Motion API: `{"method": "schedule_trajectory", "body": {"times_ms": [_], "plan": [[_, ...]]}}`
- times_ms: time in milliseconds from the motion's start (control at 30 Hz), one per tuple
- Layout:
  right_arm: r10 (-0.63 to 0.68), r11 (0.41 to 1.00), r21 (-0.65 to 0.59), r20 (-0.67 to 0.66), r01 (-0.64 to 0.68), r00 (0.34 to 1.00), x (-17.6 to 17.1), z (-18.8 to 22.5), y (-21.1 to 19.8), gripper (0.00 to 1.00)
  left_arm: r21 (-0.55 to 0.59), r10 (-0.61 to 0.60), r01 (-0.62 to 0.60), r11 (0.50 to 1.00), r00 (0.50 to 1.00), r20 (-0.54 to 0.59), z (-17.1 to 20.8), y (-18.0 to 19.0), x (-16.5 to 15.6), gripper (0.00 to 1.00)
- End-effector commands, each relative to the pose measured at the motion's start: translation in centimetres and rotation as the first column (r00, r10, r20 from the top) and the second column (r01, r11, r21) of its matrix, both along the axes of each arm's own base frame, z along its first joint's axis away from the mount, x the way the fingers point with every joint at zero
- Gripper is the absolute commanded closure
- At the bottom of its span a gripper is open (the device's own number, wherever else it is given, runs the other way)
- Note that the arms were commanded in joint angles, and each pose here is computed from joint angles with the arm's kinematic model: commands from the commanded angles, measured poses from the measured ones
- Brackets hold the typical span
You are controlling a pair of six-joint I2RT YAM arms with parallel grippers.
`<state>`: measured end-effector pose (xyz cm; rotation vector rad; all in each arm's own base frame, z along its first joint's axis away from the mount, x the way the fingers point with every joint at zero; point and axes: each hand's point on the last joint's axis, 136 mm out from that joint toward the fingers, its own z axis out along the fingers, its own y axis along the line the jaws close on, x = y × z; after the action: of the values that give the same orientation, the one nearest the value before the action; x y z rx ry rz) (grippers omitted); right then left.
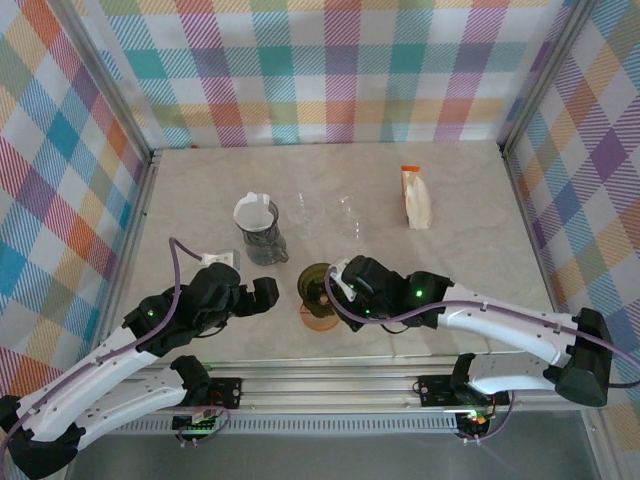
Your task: Place the coffee filter in the dripper
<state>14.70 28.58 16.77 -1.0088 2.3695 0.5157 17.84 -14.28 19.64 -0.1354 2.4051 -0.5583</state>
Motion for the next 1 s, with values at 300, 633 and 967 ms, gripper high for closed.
{"method": "schedule_trajectory", "body": {"times_ms": [300,633,967], "plan": [[0.009,0.999,0.037,0.027,-0.010,1.000,0.8,1.3,2.0,0.97,0.007,0.007,-0.007,1.000,1.000,0.003,-0.3,0.2,0.0,0.00],[0.003,0.999,0.038,-0.030,-0.002,1.000,0.2,0.3,2.1,0.94,0.006,0.004,-0.003,1.000,1.000,-0.007,-0.7,0.1,0.0,0.00],[-0.006,0.996,0.090,0.054,0.001,0.999,1.3,3.7,2.6,0.99,0.003,0.009,-0.008,1.000,1.000,-0.010,-0.8,0.1,0.1,0.00]]}}
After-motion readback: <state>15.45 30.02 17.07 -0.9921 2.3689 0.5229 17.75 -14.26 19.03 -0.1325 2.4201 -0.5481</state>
